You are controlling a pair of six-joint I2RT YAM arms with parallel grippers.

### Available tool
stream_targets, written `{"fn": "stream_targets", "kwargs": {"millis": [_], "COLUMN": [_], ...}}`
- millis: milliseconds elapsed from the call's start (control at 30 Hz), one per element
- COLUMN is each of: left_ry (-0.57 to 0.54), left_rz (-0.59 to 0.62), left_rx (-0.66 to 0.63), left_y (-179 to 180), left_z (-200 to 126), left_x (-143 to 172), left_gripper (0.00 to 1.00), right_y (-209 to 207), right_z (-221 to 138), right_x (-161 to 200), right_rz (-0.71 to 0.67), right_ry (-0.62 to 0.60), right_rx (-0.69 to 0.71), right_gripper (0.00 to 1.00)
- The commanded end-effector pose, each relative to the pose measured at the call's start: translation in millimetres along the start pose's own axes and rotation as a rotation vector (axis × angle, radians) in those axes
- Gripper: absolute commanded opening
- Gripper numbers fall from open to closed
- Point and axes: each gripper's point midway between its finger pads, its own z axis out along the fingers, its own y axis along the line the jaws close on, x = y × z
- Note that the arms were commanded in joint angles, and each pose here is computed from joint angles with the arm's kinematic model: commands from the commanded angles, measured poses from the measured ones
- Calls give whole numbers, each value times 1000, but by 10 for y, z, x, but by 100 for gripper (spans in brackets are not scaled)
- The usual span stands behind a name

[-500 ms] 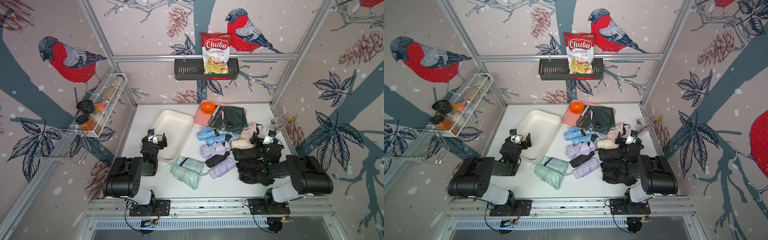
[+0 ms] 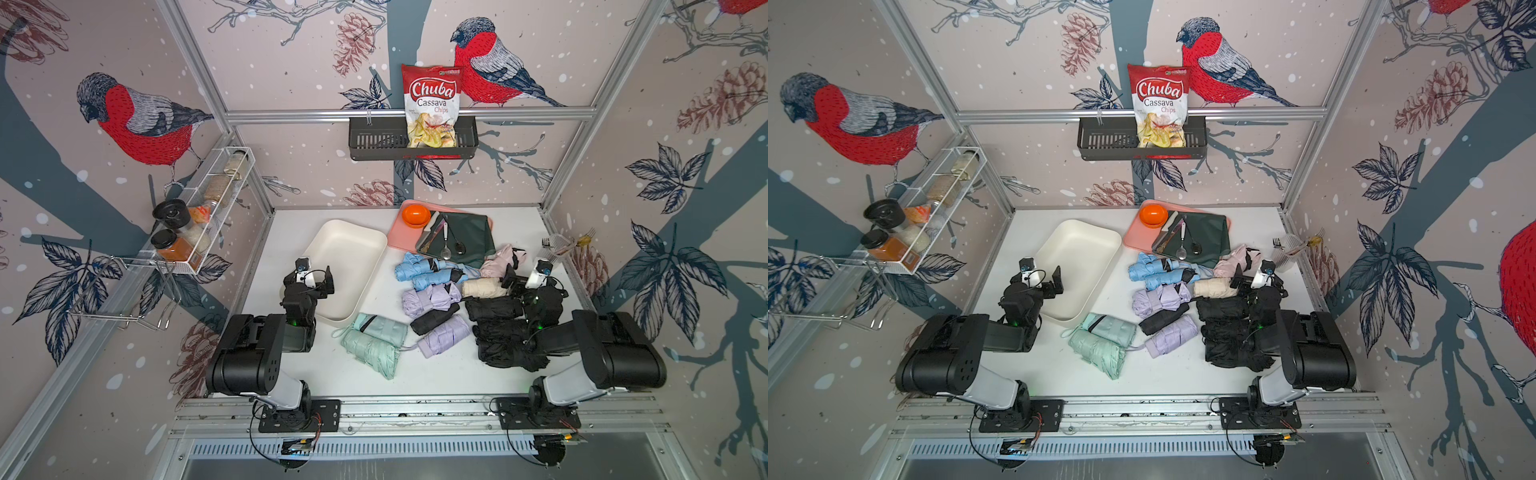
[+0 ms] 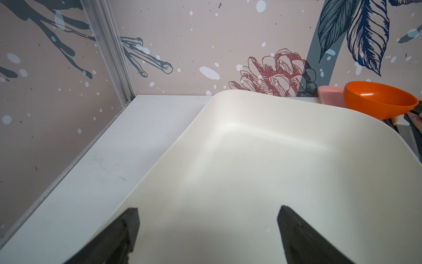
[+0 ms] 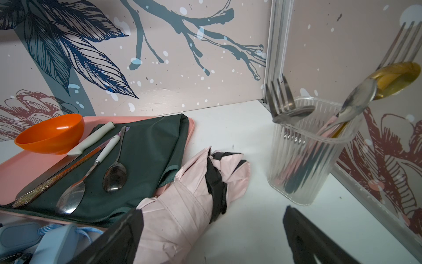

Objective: Put the umbrella into the storage box
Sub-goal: Pick up the umbrella from the center of the board.

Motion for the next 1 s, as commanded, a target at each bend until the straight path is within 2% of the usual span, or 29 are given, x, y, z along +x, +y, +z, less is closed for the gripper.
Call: {"fn": "stream_targets", "kwargs": {"millis": [0,400,533,700,867,967], "left_ry": [-33,-39,-26,-40,-70,-76], "left_rz": [-1,7,13,-10,-99,-174], "left_rx": [2,32,37,-23,-86,-93], "left_y": [6,-46,-56,52,172,191], "left_z": [3,-1,17,-52,-208,-298], "left_x": [-90,-109,-206,-383,-631,-752], "left_gripper": [98,98,98,98,97,98], "right_y": [11,-50,-98,-169,-35,257], "right_z": [-1,18,-23,-93,-107,-57], "right_x": [-88,-130,-267,-536,-883,-975], "right_rz": [6,15,28,40,101,125], "right_ry": [-35,-33,-50,-54,-9,84], "right_rx": [-5,39,71,133,120,51], "right_gripper": [100,100,100,100,100,100]}}
